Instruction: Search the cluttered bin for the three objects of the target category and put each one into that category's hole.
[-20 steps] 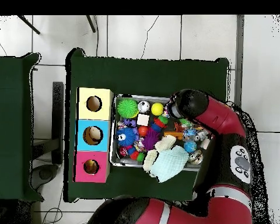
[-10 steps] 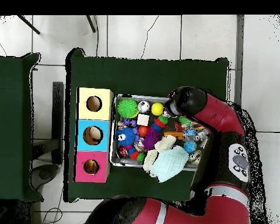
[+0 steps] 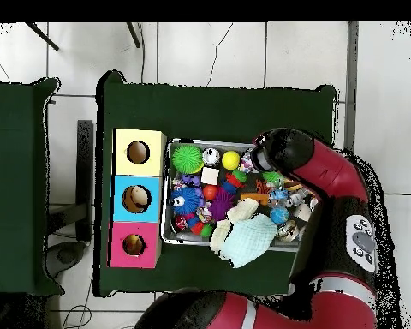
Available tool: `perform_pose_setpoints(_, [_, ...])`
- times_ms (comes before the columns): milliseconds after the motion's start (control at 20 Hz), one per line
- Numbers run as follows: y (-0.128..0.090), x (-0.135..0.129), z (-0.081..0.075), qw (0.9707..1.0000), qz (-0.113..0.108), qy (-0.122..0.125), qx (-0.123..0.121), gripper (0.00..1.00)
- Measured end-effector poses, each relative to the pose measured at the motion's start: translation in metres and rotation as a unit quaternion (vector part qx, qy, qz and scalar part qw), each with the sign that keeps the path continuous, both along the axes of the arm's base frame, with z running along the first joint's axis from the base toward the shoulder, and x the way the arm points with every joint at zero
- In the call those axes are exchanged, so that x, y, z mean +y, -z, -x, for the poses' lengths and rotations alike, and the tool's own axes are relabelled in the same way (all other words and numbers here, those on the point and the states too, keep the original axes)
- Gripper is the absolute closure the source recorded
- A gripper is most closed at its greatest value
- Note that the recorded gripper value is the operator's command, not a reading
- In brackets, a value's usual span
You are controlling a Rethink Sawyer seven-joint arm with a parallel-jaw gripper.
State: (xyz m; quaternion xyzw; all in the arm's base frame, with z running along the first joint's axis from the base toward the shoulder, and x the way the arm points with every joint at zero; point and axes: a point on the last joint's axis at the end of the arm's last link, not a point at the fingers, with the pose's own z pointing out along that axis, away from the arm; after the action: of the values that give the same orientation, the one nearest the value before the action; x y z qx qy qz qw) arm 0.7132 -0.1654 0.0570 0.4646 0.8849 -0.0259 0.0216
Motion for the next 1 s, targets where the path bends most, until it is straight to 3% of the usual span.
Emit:
perform_pose_setpoints(550, [-0.004,-0.005,0.005,1.0000,-0.001,0.005,0.001,0.00])
perform_pose_setpoints(1000, [-0.003,0.000,0.020,0.9998,-0.007,0.010,0.014,0.00])
